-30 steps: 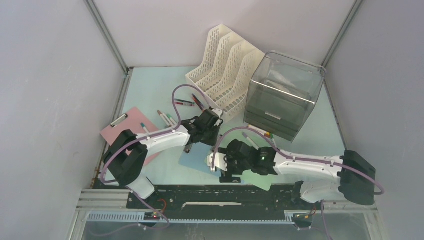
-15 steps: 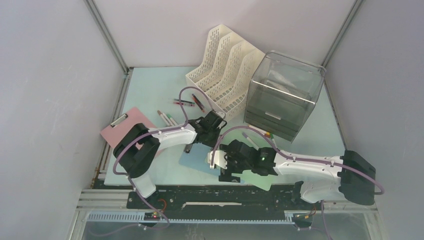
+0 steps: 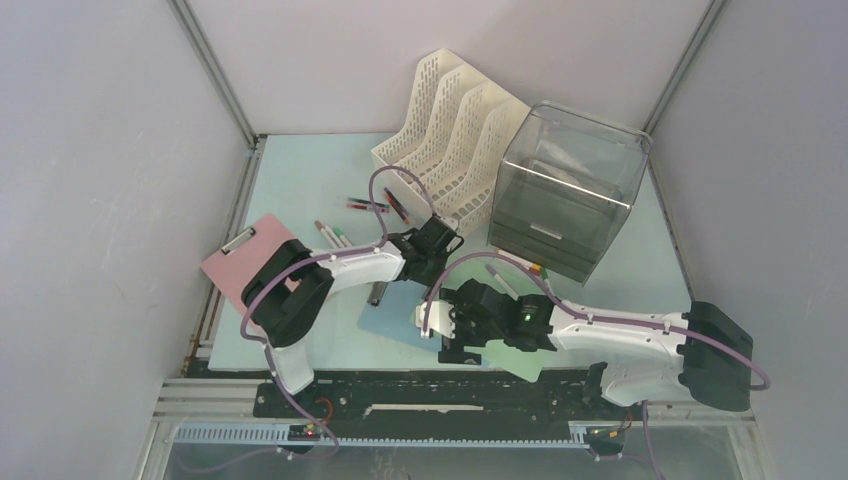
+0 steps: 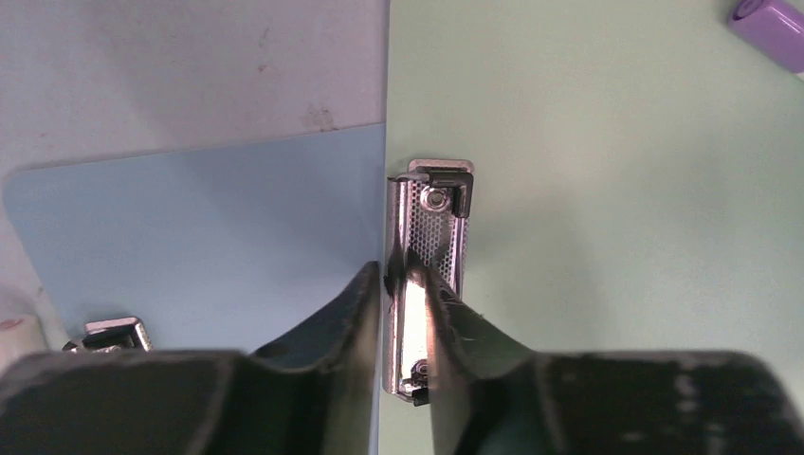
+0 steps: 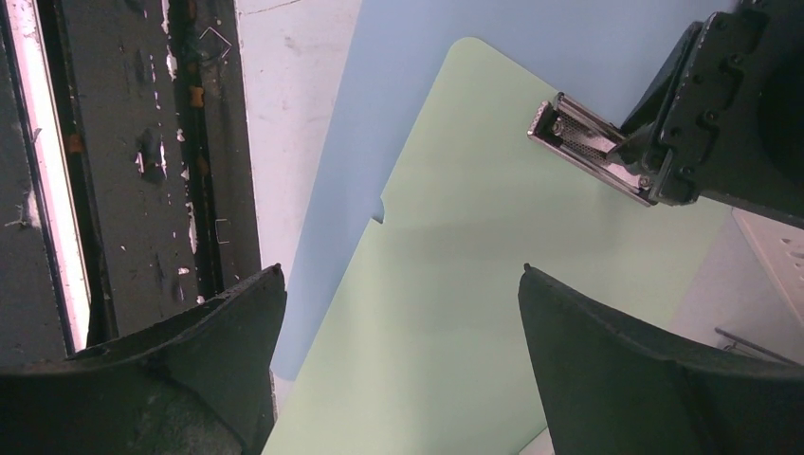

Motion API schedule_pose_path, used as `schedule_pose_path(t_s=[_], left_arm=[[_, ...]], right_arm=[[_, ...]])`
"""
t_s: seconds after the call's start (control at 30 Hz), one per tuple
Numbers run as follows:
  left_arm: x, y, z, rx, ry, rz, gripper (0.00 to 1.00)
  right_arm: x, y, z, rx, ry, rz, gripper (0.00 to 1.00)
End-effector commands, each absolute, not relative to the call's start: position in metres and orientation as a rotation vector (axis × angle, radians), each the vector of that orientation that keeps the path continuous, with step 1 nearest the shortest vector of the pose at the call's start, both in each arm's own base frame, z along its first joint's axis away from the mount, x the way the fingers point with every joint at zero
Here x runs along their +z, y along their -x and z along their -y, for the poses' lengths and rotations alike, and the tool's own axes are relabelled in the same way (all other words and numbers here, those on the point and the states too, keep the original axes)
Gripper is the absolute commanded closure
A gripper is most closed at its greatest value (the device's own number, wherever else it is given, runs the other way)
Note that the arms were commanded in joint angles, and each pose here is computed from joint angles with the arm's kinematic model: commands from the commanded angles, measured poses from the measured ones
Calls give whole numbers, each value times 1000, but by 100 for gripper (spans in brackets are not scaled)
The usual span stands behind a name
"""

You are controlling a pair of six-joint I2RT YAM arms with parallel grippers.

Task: Organize the desk
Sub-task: Pick up the folder from the center of the board.

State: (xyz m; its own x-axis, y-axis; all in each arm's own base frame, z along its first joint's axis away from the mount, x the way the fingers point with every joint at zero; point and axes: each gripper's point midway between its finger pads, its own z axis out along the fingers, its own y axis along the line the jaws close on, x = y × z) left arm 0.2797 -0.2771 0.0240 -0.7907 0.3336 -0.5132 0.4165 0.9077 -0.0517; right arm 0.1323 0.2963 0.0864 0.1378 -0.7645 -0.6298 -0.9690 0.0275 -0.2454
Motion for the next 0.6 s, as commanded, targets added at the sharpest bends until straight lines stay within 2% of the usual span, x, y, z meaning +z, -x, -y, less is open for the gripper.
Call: schedule_pose_path(t_s=[0.0, 0.07, 0.1, 0.27, 0.57], left_arm=[[23, -286, 286, -226, -570, -2534, 81], [17, -286, 284, -214, -570, -2546, 97], [15, -285, 283, -209, -571, -2551, 100], [22, -286, 278, -196, -548, -2528, 100], [94, -291, 279, -267, -458, -2379, 100]], right_arm=[[102, -134, -302, 412, 1773, -1611, 0], [102, -134, -301, 411, 1774, -1607, 0], [103, -135, -301, 410, 1772, -1607, 0], [108, -138, -299, 416, 1750, -1606, 0], [123, -130, -291, 493, 1806, -1555, 0]])
